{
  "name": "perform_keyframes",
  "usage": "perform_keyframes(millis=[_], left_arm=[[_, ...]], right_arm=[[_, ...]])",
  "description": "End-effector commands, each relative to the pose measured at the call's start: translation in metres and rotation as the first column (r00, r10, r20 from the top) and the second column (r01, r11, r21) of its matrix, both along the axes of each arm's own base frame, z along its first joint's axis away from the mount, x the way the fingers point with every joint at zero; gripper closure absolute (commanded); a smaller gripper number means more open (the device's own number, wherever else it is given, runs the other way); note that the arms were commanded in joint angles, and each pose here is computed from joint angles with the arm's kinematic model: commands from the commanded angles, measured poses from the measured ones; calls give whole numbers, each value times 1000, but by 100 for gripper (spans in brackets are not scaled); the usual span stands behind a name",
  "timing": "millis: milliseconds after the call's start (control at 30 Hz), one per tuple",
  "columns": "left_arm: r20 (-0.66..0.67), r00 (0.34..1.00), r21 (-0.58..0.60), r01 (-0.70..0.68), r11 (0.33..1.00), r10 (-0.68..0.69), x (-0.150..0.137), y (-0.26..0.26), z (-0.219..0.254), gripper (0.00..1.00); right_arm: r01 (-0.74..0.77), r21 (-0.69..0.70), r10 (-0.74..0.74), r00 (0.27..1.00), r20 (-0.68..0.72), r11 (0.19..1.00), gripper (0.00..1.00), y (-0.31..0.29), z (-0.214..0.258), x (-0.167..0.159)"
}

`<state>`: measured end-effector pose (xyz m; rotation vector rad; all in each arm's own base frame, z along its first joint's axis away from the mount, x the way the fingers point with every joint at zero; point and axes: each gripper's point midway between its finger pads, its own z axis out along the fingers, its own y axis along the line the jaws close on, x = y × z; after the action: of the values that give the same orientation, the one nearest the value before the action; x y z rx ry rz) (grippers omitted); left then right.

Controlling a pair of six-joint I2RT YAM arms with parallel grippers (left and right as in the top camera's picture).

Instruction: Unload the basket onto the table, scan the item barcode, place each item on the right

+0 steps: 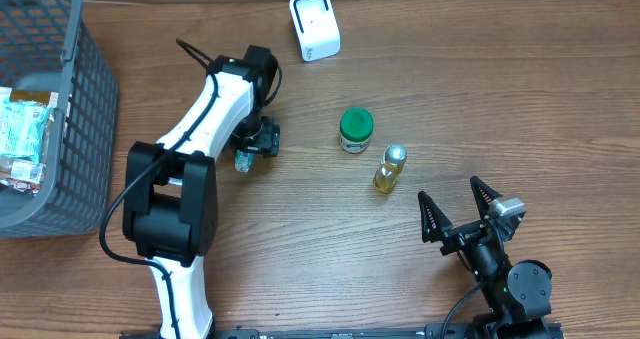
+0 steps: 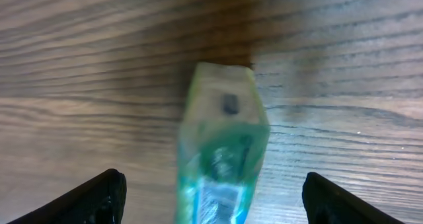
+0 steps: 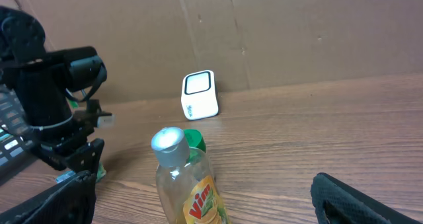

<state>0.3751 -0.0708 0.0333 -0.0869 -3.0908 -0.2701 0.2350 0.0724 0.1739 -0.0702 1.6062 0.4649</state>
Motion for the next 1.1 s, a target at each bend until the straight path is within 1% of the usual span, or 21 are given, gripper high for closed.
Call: perform_keyframes(millis=[0, 67, 100, 167, 200, 300, 333, 367, 400, 500, 533, 667, 700, 733, 767, 800, 833, 867, 933, 967, 1067], left_arm=[[-42, 998, -68, 51, 996, -54, -13, -13, -17, 13], [-34, 998, -69, 46, 997, -48, -13, -13, -24, 13], [-26, 999, -70, 39, 997, -41, -13, -13, -29, 14], [-15, 999, -70, 29, 997, -31, -12, -12, -33, 25], [-11, 1000, -70, 27, 997, -28, -12, -12, -34, 34], [0, 1000, -72, 28, 997, -28, -9, -13, -36, 72], [2, 1000, -73, 28, 997, -28, -9, -13, -36, 80], [3, 1000, -73, 28, 997, -28, -9, -13, -36, 83], [3, 1000, -73, 29, 997, -29, -9, -13, -36, 82], [8, 1000, -74, 29, 997, -28, -8, -13, -36, 56], [20, 999, -77, 30, 997, -28, -5, -14, -36, 55], [61, 998, -87, 25, 996, -20, 5, -17, -36, 56], [73, 997, -90, 19, 996, -12, 8, -17, -36, 71], [81, 997, -92, 11, 996, -4, 10, -18, -36, 79], [85, 996, -94, 9, 996, -1, 11, -18, -36, 81], [89, 996, -94, 9, 995, -1, 12, -18, -36, 79], [90, 996, -96, 8, 995, 0, 12, -19, -36, 64], [90, 996, -99, -5, 995, 14, 12, -19, -36, 61], [84, 995, -131, -37, 991, 48, 10, -26, -36, 62], [73, 995, -168, -54, 984, 67, 9, -32, -37, 66], [63, 993, -239, -80, 968, 98, 8, -50, -36, 70]], right_arm=[[1, -7, -1, 1000, 3, 1000, 0, 0, -3, 0], [1, -7, -1, 1000, 3, 1000, 0, 0, -3, 0], [1, -7, -1, 1000, 3, 1000, 0, 0, -3, 0], [1, -7, -1, 1000, 3, 1000, 0, 0, -3, 0], [1, -7, -1, 1000, 3, 1000, 0, 0, -3, 0], [1, -7, -1, 1000, 3, 1000, 0, 0, -3, 0], [1, -7, -1, 1000, 3, 1000, 0, 0, -3, 0], [1, -7, -1, 1000, 3, 1000, 0, 0, -3, 0], [1, -7, -1, 1000, 3, 1000, 0, 0, -3, 0], [1, -7, -1, 1000, 3, 1000, 0, 0, -3, 0], [1, -7, -1, 1000, 3, 1000, 0, 0, -3, 0], [1, -7, -1, 1000, 3, 1000, 0, 0, -3, 0], [1, -7, -1, 1000, 3, 1000, 0, 0, -3, 0], [1, -7, -1, 1000, 3, 1000, 0, 0, -3, 0], [1, -7, -1, 1000, 3, 1000, 0, 0, -3, 0], [1, -7, -1, 1000, 2, 1000, 0, 0, -3, 0], [1, -7, -1, 1000, 3, 1000, 0, 0, -3, 0], [1, -7, -1, 1000, 3, 1000, 0, 0, -3, 0], [1, -7, -1, 1000, 3, 1000, 0, 0, -3, 0], [1, -7, -1, 1000, 3, 1000, 0, 0, -3, 0], [1, -7, -1, 1000, 3, 1000, 0, 0, -3, 0]])
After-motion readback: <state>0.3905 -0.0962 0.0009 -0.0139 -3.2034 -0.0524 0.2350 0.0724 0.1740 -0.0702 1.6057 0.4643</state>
